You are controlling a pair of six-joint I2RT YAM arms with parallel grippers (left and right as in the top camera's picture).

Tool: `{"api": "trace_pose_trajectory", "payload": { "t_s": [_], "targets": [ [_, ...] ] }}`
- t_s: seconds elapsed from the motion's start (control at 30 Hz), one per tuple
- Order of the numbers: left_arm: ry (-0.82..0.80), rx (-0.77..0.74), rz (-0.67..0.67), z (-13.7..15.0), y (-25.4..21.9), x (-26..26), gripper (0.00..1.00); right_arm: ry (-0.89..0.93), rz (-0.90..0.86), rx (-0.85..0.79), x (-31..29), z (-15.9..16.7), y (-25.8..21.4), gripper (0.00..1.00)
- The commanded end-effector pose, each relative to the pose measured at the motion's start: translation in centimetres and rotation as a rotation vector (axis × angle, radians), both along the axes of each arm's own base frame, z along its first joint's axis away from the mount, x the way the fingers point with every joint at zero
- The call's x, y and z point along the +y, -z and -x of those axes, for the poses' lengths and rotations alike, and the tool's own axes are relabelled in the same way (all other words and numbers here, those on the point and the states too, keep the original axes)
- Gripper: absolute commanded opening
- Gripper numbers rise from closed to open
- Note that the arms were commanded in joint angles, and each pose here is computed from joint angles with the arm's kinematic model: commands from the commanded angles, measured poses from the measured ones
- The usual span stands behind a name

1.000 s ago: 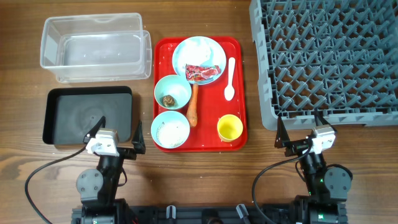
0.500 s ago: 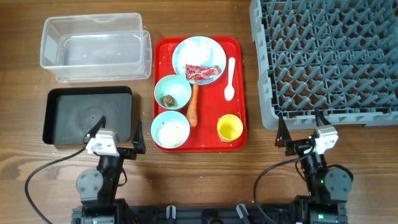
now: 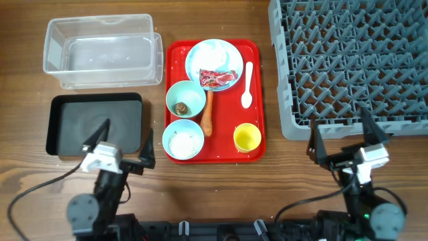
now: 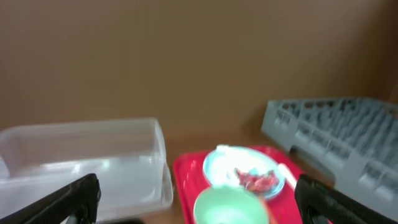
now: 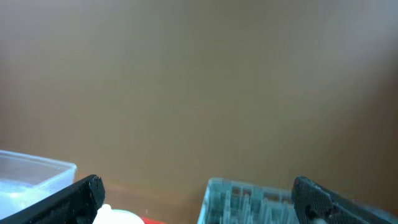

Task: Sort waste into correct bins and load items into the dishwasher rack

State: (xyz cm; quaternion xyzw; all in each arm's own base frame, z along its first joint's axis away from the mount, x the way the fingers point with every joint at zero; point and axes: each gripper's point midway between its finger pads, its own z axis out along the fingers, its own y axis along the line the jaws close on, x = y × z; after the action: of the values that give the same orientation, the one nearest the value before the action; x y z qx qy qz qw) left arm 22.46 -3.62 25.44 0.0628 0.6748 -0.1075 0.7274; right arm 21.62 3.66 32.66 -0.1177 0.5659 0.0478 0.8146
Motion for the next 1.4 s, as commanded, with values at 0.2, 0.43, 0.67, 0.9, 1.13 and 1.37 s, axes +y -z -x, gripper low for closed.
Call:
{"api": "trace_pose_trajectory", "payload": {
  "t_s": [0.2, 0.43, 0.67, 0.9, 1.13, 1.37],
  "targets": [
    [0.014, 0.161, 0.019, 0.7, -8.7, -0.3, 1.00, -0.229, 0.101, 0.157, 3.8, -0.6, -7.9, 1.00],
    [0.018, 0.477, 0.047, -2.9, -8.3, 0.0, 1.00, -0.314, 0.101, 0.424, 4.7, -3.3, -8.6, 1.00],
    [0.132, 0.799, 0.017, -9.9, -2.5, -3.3, 1.00, -0.321, 0.138, 0.619, 4.2, -7.3, -6.5, 1.00],
    [0.129, 1.061, -0.200, -14.3, 7.9, -8.6, 1.00, -0.340, 0.068, 0.751, 4.0, -11.0, -3.1, 1.00],
    [0.257, 1.071, -0.375, -16.3, 13.6, -12.6, 1.00, -0.342, -0.024, 0.866, 3.8, -13.0, -0.4, 1.00],
    [0.243, 0.893, -0.349, -22.6, 5.5, -14.9, 1.00, -0.338, -0.024, 0.867, 3.7, -13.1, -0.3, 1.00]
  ]
}}
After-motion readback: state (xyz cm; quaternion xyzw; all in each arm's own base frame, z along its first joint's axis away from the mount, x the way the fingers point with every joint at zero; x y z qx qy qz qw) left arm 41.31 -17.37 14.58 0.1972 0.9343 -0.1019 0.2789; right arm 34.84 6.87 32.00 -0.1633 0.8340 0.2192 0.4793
